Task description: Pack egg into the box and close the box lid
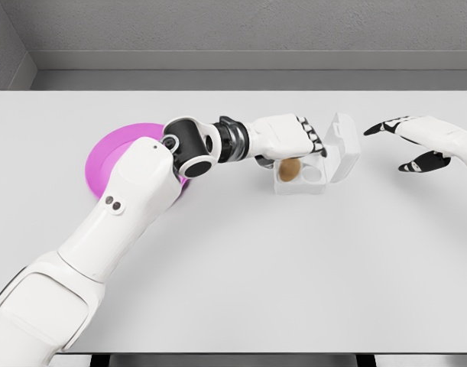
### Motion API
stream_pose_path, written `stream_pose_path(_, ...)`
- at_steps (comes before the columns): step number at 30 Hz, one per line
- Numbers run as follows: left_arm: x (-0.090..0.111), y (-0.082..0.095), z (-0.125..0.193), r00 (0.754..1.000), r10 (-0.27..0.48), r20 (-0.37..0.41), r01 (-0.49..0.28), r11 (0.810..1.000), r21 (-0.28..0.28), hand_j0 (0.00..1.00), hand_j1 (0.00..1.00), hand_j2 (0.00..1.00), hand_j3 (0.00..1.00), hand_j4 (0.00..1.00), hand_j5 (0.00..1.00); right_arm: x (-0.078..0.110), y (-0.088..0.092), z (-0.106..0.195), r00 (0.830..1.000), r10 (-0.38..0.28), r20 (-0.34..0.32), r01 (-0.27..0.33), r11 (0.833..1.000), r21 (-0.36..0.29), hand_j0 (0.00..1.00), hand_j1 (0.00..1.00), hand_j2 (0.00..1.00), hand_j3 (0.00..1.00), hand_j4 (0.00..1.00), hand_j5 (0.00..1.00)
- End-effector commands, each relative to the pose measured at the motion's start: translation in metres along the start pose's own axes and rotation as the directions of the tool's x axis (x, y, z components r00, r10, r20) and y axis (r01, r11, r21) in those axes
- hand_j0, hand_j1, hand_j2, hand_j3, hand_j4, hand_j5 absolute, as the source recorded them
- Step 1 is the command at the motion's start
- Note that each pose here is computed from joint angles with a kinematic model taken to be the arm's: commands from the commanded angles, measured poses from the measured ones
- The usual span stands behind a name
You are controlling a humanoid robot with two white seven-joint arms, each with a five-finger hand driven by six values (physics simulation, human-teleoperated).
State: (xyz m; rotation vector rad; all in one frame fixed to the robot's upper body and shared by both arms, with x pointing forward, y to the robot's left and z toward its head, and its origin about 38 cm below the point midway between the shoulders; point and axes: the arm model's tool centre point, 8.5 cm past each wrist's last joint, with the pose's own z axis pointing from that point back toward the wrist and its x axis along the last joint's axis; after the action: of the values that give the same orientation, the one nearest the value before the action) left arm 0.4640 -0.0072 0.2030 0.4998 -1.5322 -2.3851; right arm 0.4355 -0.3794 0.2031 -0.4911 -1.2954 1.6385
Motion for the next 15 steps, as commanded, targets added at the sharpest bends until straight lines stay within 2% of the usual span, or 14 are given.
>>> stream_pose_path(1,0.000,0.003,0.001,1.000,0.000,-0.001,0.000,1.000,0.009,1.00,1.00,1.00,1.00,1.00,1.00,0.001,-0.002,0.001,1.000,0.001,0.003,-0.001,1.000,-0.003,0.85,0.85,0.85,0.85,0.85,0.85)
stream_pose_path(5,0.003,0.006,0.003,1.000,-0.006,0.002,0.006,1.000,0.025,1.00,1.00,1.00,1.00,1.00,1.00,0.000,-0.002,0.002,1.000,0.004,0.001,-0.004,1.000,-0.002,0.85,0.85,0.85,0.85,0.85,0.85)
stream_pose_path(10,0.005,0.022,0.011,1.000,-0.027,-0.004,0.027,0.997,0.077,1.00,1.00,1.00,1.00,1.00,1.00,-0.001,-0.003,0.002,1.000,0.003,-0.005,-0.003,1.000,-0.002,0.85,0.85,0.85,0.85,0.85,0.85)
stream_pose_path(14,-0.003,0.016,0.021,0.999,-0.020,-0.028,0.023,0.997,0.079,1.00,1.00,1.00,1.00,1.00,1.00,-0.001,-0.003,0.002,1.000,0.003,-0.005,-0.003,1.000,-0.003,0.85,0.85,0.85,0.85,0.85,0.85)
stream_pose_path(15,-0.008,0.010,0.025,0.999,-0.019,-0.041,0.022,0.998,0.064,1.00,1.00,1.00,1.00,1.00,1.00,0.000,-0.003,0.002,1.000,0.002,-0.004,-0.002,1.000,-0.004,0.85,0.85,0.85,0.85,0.85,0.85)
